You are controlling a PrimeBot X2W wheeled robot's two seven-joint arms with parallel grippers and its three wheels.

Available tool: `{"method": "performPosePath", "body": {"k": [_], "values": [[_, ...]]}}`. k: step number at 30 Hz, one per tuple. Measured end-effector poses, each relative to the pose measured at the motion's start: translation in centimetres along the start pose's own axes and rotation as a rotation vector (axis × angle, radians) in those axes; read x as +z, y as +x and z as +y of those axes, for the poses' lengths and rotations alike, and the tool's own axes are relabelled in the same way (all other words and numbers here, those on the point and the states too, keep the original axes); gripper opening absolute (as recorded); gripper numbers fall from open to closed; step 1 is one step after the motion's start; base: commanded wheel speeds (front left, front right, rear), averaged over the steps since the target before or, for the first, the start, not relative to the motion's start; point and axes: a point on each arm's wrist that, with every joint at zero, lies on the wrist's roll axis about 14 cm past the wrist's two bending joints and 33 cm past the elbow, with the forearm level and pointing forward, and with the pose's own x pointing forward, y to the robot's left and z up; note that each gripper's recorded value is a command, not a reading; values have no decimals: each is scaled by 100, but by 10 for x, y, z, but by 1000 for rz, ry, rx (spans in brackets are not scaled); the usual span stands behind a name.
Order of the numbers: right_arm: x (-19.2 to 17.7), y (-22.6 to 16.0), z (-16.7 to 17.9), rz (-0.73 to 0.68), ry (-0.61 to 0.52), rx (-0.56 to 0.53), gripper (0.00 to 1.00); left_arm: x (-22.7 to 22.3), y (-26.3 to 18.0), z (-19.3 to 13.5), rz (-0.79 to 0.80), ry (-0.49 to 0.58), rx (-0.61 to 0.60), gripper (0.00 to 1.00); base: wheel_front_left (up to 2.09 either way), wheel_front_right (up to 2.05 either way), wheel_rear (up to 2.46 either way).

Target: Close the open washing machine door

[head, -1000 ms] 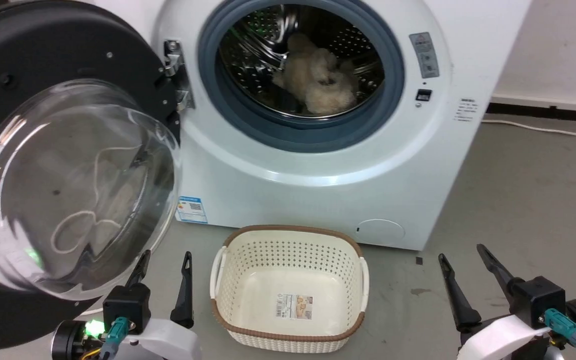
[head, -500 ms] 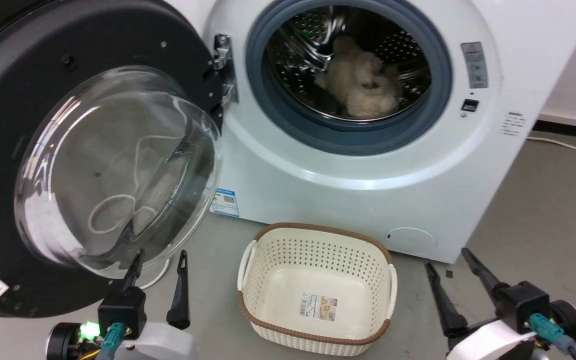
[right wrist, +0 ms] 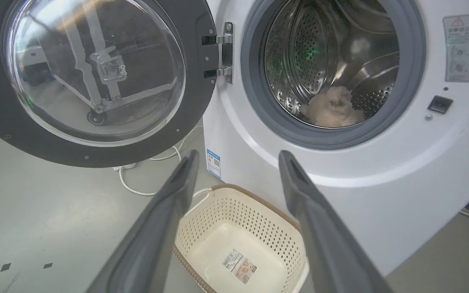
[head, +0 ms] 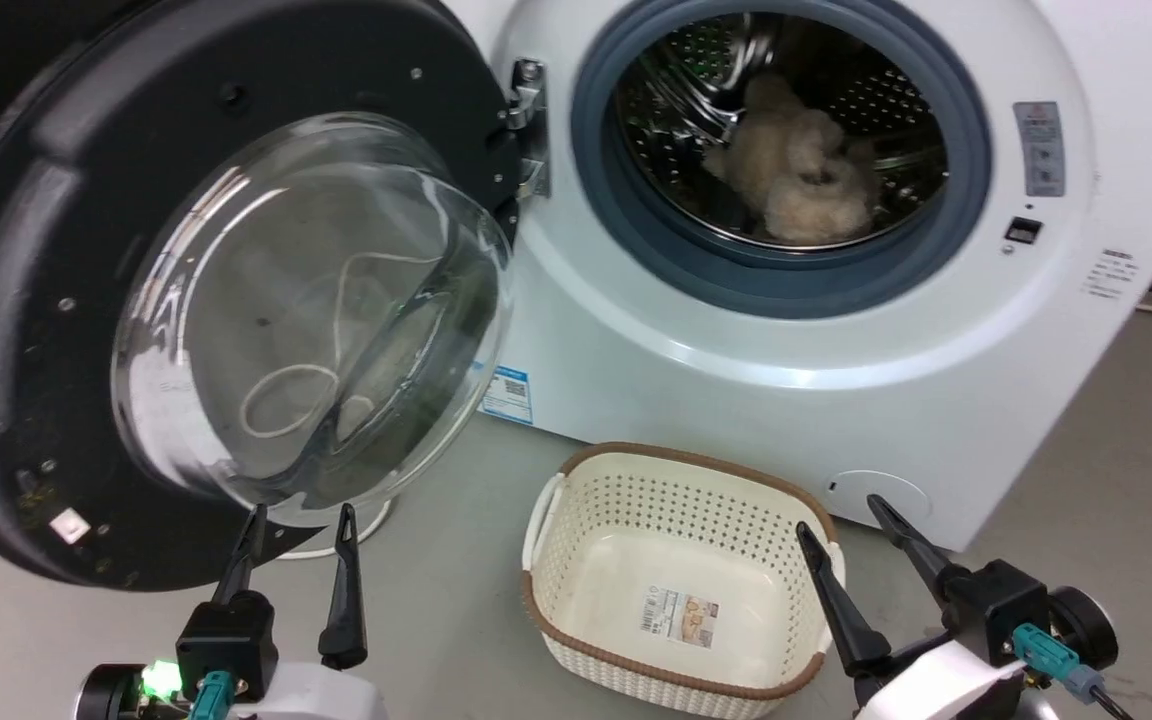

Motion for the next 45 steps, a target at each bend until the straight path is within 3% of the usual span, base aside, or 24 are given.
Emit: {"method": "performPosePath", "body": {"k": [33,34,35,45], "values": [[2,21,54,-41,23,183,100,12,-33,40,-67,28,148,100,-2,-2,-2],[2,21,56,-42,23,188,100,12,-34,41,-67,26,152,80,0,0,0],[2,21,57,-44,24,193,100,11,-36,42,-66,23,155,0,0,0,0],[-7,24,63,-33,36,216,100,48,-40,67,-193,-31,231,0,0,0,0]]}}
